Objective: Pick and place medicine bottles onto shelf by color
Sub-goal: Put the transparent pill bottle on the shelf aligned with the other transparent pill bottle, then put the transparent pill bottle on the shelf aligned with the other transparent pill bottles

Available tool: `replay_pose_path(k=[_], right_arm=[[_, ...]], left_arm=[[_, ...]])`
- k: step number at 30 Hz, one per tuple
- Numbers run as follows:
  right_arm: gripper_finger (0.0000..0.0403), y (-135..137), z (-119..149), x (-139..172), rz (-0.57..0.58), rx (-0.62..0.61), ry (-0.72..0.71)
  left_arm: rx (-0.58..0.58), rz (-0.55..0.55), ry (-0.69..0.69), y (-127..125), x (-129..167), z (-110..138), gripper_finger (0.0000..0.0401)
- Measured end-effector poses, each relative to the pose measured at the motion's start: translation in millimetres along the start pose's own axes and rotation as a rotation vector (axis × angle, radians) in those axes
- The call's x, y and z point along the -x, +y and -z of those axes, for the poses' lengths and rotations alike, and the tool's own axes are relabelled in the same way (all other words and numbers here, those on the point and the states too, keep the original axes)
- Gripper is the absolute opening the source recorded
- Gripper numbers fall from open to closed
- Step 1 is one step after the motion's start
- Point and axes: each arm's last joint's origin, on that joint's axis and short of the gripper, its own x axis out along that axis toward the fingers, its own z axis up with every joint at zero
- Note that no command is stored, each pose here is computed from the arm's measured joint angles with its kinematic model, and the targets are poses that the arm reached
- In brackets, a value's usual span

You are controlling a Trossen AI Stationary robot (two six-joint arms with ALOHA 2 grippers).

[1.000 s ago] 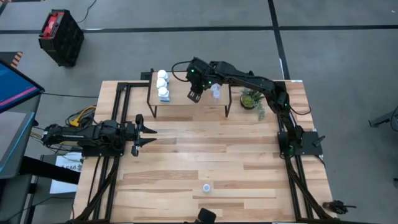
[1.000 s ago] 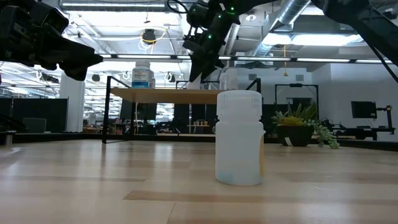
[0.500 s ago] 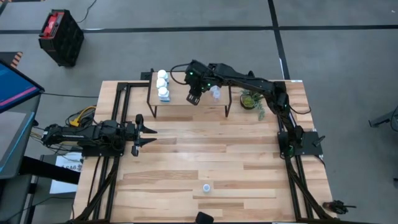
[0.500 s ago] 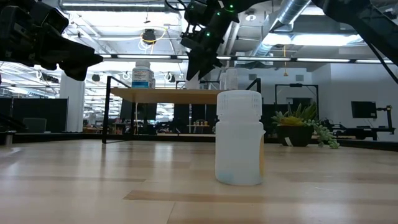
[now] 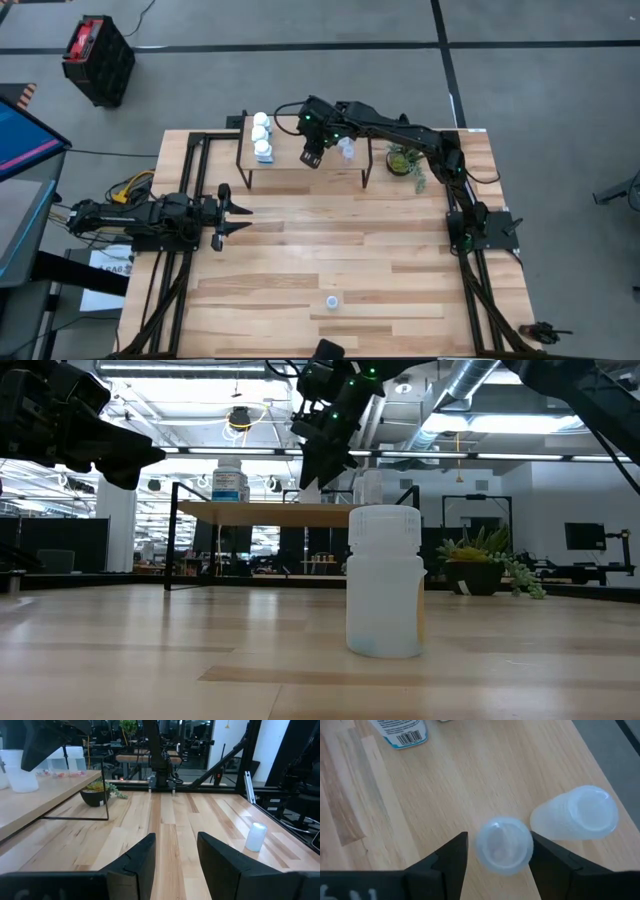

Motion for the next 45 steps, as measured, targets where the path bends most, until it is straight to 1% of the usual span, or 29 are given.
replay_pose_path(k=[12, 18, 21, 23, 25, 27, 29, 32, 34, 37, 38, 45], right_arm=[[0.0219, 0, -1, 5, 0.003, 0.0, -0.004], [0.0218, -1, -12, 25, 0.001, -0.002, -0.054], [0.0218, 0, -17, 43, -0.002, -0.011, -0.072], [0.0218, 4, -16, 52, -0.007, -0.023, -0.071], [0.0218, 8, -12, 61, -0.018, -0.036, -0.041], [0.0218, 17, -8, 72, -0.035, -0.032, -0.02], [0.0218, 28, 1, 82, -0.079, -0.005, 0.055], [0.0218, 51, 13, 90, -0.131, 0.05, 0.148], [0.0218, 68, 25, 94, -0.147, 0.098, 0.237], [0.0218, 93, 38, 103, -0.166, 0.169, 0.324], [0.0218, 101, 42, 106, -0.172, 0.19, 0.342], [0.0218, 164, 64, 121, -0.242, 0.334, 0.341]], left_arm=[[0.001, 0.0, 0.0, 0, 0, 0, 0.0132], [0.0, 0.0, 0.0, 0, 0, 0, 0.0132], [0.0, 0.0, 0.0, 0, 0, 0, 0.0132], [0.0, 0.0, 0.0, 0, 0, 0, 0.0132], [0.0, 0.0, 0.0, 0, 0, 0, 0.0132], [0.0, 0.0, 0.0, 0, 0, 0, 0.0132], [0.0, 0.0, 0.0, 0, 0, 0, 0.0132], [0.0, 0.0, 0.0, 0, 0, 0, 0.0132], [0.0, 0.0, 0.0, 0, 0, 0, 0.0132], [0.0, 0.0, 0.0, 0, 0, 0, 0.0132], [0.0, 0.0, 0.0, 0, 0, 0, 0.0132], [0.001, 0.0, 0.0, 0, 0, 0, 0.0132]])
